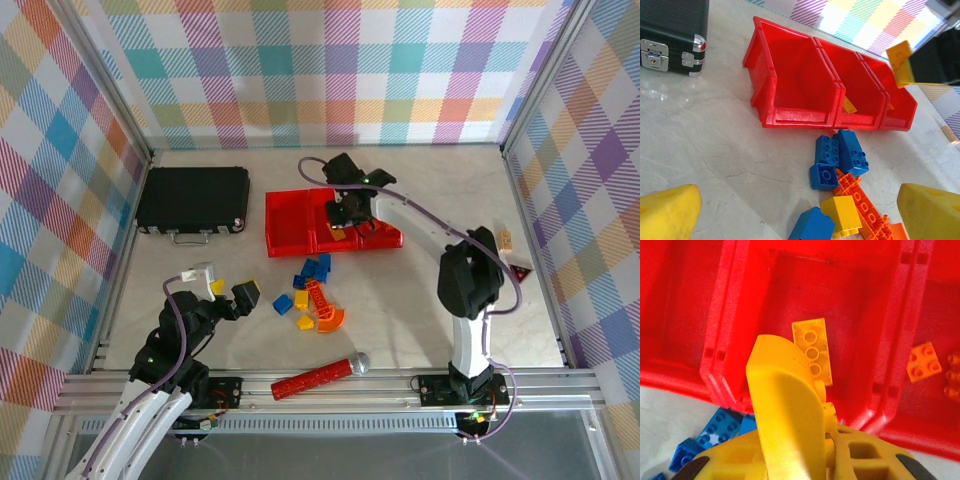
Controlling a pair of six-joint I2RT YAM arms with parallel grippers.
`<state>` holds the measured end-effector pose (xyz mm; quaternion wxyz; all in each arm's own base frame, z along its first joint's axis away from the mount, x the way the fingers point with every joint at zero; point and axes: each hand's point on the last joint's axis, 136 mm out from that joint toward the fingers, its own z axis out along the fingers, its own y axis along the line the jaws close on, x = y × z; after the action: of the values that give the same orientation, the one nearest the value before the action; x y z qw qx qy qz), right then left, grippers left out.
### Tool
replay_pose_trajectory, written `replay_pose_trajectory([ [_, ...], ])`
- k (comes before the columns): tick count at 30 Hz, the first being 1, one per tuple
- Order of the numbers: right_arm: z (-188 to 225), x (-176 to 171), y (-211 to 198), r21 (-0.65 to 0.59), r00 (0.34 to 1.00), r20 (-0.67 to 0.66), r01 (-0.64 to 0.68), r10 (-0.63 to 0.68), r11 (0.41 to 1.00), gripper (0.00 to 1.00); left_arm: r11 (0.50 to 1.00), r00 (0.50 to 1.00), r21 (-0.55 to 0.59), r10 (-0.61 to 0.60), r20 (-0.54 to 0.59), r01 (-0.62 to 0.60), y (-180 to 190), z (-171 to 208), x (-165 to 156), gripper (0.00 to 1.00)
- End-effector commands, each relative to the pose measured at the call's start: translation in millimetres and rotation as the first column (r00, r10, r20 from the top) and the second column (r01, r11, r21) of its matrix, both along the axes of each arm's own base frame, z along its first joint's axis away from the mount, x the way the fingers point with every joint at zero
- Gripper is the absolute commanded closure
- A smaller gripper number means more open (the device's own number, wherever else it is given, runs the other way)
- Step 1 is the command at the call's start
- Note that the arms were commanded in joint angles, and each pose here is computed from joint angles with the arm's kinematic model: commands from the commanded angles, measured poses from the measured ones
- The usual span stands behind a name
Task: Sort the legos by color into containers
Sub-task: Place the lego in the container.
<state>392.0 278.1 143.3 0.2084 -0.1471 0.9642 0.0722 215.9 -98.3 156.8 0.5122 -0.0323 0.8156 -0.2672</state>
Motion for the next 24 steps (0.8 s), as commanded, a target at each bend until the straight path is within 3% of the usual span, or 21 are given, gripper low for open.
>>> replay_pose_trajectory([
  [1,-7.1,7.9,1.5,-0.015,0.996,-0.05,-0.075,0.074,0.997,0.82,0.999,0.999,-0.009,-0.034,0.011,0.035,-6.5,1.1,-1.6,0.0],
  [9,-37.0,24.8,13.5,-0.019,0.989,-0.11,-0.103,0.1,0.995,0.81,0.995,0.995,-0.005,-0.101,-0.007,0.101,-19.4,-0.8,-0.5,0.0],
  [16,-53.5,26.7,17.5,-0.024,0.984,-0.143,-0.112,0.108,0.993,0.75,0.97,0.97,-0.012,-0.244,-0.017,0.244,-47.8,-2.9,-4.7,0.0],
  [24,-57.6,26.1,16.5,-0.028,0.983,-0.156,-0.106,0.1,0.994,0.67,0.95,0.952,0.07,-0.302,-0.055,0.305,-67.0,-13.2,-5.9,0.0],
])
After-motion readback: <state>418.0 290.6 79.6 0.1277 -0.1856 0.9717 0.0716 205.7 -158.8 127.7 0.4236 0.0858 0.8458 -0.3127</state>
